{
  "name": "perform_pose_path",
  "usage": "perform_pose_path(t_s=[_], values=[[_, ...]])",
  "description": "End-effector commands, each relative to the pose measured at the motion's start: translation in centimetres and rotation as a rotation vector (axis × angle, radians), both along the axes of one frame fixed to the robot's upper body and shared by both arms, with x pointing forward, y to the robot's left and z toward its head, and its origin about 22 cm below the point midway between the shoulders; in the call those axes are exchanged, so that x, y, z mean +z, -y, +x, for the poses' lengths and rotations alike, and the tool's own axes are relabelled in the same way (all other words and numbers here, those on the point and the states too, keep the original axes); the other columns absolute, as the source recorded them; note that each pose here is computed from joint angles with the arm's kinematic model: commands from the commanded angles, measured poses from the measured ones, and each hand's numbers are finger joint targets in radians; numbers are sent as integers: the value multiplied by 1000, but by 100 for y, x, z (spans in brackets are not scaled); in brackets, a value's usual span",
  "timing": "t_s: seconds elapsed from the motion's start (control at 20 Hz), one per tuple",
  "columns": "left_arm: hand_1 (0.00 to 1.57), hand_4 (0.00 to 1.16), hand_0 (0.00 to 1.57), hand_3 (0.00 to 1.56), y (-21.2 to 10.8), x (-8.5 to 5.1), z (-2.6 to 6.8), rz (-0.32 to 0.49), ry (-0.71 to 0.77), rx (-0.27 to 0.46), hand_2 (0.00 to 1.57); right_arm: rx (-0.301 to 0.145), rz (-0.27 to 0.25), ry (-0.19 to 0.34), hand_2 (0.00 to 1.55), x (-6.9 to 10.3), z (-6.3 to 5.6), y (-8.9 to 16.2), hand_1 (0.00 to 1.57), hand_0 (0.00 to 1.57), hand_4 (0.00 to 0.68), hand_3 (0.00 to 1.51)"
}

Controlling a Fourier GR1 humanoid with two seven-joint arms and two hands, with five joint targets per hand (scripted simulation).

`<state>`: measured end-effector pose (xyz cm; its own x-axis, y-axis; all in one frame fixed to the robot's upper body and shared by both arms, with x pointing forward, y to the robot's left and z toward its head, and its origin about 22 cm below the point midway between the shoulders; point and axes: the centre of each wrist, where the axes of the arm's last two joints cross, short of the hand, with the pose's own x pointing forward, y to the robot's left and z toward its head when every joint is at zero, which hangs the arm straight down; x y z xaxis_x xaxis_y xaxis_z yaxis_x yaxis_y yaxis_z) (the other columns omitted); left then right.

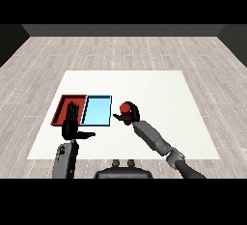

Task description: Pick the red can and put it in the red box

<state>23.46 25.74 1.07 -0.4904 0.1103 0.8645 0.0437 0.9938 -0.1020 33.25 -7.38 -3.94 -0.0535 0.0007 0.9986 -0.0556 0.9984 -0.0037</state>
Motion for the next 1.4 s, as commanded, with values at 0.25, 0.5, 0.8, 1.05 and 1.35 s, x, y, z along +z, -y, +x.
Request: perform_pose_path(t_s=[0.25, 0.5, 0.8, 1.05, 1.35], values=[[0, 0, 0, 0, -2, 9, 91, 22, -30, -20, 0, -16, 34, 160, 1460, 360, -263, 93, 1515, 1515, 608, 1383], [0, 0, 0, 0, 286, 184, 19, 46, 13, -62, 0, -19, 82, 251, 1469, 787, -217, 139, 1538, 1538, 623, 1398], [0, 0, 0, 0, 701, 392, 94, 91, -64, -160, 0, 3, 91, 328, 1441, 944, -154, 263, 1485, 1485, 631, 1398], [0, 0, 0, 0, 799, 448, -31, 97, -77, -161, 0, 5, 68, 368, 1420, 1139, -182, 298, 1465, 1465, 633, 1391], [0, 0, 0, 0, 1194, 445, 125, 136, -138, -202, 0, 11, 105, 410, 1411, 1049, -485, 362, 1428, 1428, 629, 1387]])
